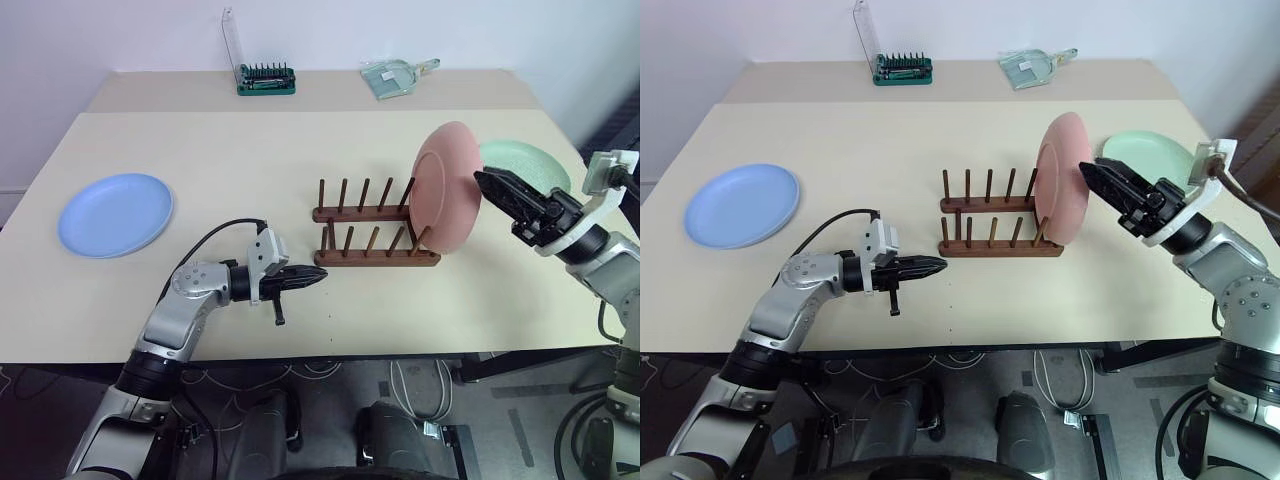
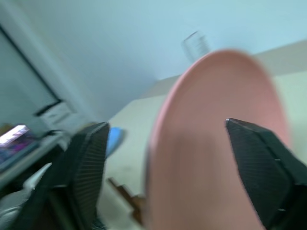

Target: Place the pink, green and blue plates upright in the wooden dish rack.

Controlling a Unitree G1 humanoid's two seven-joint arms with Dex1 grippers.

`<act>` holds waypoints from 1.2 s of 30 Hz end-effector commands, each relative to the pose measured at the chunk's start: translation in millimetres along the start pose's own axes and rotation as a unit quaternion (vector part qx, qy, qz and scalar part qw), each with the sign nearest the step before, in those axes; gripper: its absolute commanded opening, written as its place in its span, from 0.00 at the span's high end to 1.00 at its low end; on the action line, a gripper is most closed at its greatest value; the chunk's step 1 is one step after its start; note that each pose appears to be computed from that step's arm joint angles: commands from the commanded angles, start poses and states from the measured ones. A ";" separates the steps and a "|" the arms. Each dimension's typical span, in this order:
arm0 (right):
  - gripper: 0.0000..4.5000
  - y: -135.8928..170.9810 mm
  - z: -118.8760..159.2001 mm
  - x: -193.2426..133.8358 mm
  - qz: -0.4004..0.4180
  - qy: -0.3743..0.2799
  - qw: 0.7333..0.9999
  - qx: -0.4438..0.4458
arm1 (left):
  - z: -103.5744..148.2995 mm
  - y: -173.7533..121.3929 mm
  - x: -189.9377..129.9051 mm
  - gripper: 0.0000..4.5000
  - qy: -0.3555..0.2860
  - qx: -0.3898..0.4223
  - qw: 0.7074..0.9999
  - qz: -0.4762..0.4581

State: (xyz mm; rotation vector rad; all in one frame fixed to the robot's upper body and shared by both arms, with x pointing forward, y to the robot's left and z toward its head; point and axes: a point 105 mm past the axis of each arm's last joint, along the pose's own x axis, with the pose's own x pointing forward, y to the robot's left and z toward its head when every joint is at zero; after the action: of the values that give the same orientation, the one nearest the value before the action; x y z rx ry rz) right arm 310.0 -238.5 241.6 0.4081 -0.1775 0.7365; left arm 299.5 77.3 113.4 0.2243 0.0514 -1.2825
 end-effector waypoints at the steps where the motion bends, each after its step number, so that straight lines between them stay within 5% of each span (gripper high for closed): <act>1: 0.16 4.0 46.8 -9.2 -0.023 -0.067 0.994 -0.087 | 11.1 -0.7 -2.4 1.00 -0.020 0.012 1.000 -0.001; 7: 0.16 -18.9 66.2 -37.0 -0.131 -0.055 0.975 -0.173 | 10.7 -0.2 -1.4 1.00 -0.020 0.010 1.000 -0.002; 10: 0.01 -59.0 50.3 -51.5 -0.237 0.020 0.947 -0.216 | 11.7 -0.4 1.2 1.00 -0.022 0.010 1.000 -0.007; 12: 0.01 -76.7 29.4 -52.6 -0.264 0.098 0.922 -0.264 | 13.6 -0.5 2.8 1.00 -0.023 0.013 1.000 -0.011; 24: 0.01 -144.7 -36.0 -30.9 -0.263 0.304 0.783 -0.474 | 20.8 -0.8 3.2 1.00 -0.024 0.017 1.000 -0.010; 34: 0.01 -177.0 -52.6 -29.2 -0.316 0.362 0.747 -0.460 | 22.0 -0.2 0.8 1.00 -0.023 0.015 1.000 0.000; 36: 0.13 -180.7 -52.0 -32.5 -0.332 0.367 0.738 -0.459 | 22.4 -0.3 0.7 1.00 -0.023 0.015 1.000 0.002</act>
State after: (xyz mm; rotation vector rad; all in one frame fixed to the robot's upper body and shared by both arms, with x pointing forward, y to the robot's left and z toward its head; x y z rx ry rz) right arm 411.1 -350.5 128.6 -0.7572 0.3464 0.0259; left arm 299.8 72.4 124.0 0.2182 0.0382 -1.2852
